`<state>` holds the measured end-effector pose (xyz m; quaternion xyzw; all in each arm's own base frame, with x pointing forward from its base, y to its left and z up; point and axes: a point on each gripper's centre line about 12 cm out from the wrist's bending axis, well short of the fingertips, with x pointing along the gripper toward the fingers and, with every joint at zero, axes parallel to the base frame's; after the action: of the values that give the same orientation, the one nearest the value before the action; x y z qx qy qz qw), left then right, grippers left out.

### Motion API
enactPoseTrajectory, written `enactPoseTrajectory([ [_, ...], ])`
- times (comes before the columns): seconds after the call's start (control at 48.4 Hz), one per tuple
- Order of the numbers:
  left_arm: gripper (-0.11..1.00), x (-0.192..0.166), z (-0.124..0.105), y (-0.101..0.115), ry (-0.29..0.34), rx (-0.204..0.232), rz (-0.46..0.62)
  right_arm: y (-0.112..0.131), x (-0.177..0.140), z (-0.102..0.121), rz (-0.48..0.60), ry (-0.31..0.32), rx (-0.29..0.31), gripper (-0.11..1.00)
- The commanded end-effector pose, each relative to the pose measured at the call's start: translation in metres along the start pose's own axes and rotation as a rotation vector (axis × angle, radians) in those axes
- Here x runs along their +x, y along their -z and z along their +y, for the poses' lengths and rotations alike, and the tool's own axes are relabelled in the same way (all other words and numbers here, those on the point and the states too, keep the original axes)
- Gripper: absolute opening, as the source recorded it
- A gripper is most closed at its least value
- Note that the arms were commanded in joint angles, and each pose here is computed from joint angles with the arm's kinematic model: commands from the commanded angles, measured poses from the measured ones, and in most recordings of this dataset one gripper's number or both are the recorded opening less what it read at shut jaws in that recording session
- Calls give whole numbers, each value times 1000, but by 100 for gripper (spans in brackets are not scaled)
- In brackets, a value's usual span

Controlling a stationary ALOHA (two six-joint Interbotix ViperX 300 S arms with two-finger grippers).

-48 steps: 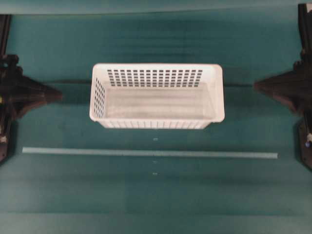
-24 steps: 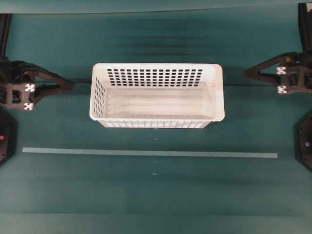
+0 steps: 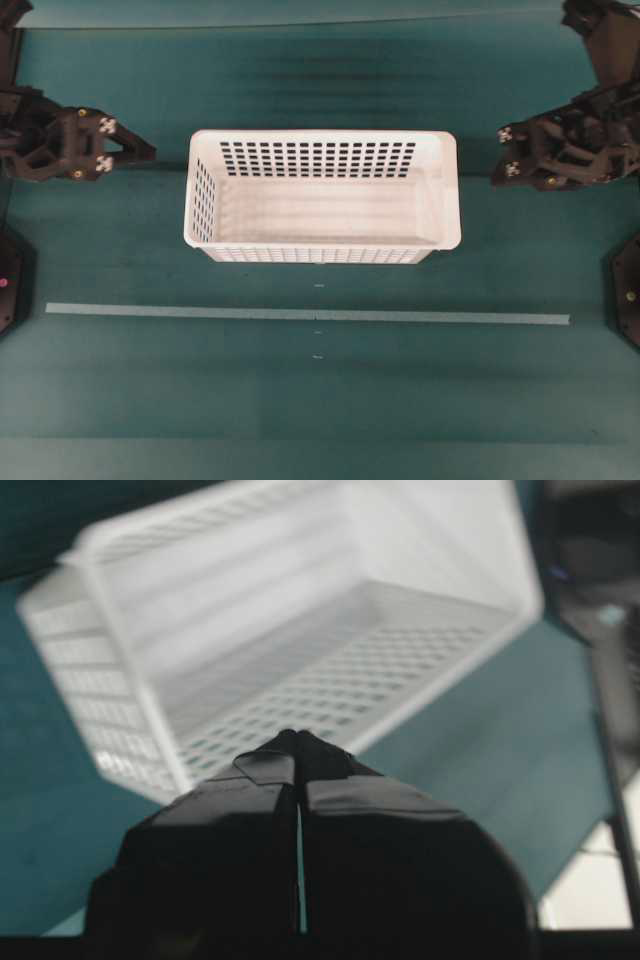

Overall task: Lift the white basket with both hands.
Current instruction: 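Move both grippers inward toward the back rim of the white basket, then lower both grippers onto the basket's back corners and close on the rim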

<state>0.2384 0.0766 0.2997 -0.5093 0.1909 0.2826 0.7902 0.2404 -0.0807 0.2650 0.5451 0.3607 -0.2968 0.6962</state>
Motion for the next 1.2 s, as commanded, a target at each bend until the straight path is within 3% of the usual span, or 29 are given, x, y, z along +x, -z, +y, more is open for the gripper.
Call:
enactPoseTrajectory([
  [0.0, -4, 4, -3, -7, -40, -39, 3, -5, 5, 4, 47, 63, 5, -1],
  [0.165, -4, 24, 7, -2, -175, -119, 68, -13, 17, 11, 133, 179, -4, -1],
  [0.33, -3, 30, 5, -3, -188, -116, 75, -19, 26, 11, 154, 249, -24, 1],
  [0.537, 2, 31, 11, 0, -204, -116, 83, -24, 29, 12, 116, 236, -32, 6],
  [0.681, 18, 33, 11, 0, -208, -117, 85, -28, 35, 10, 93, 224, -9, 14],
  [0.743, 30, 34, 12, 0, -214, -120, 88, -29, 39, 8, 94, 230, 2, 20],
  [0.805, 48, 36, 12, 1, -218, -123, 89, -29, 45, 6, 102, 243, 12, 28],
  [0.97, 92, 44, 13, 1, -237, -124, 99, -33, 56, 7, 100, 247, 23, 68],
  [1.094, 93, 51, 14, 2, -250, -123, 107, -37, 61, 10, 77, 226, 26, 94],
  [1.177, 91, 57, 17, 4, -263, -126, 113, -38, 66, 10, 79, 225, 34, 98],
])
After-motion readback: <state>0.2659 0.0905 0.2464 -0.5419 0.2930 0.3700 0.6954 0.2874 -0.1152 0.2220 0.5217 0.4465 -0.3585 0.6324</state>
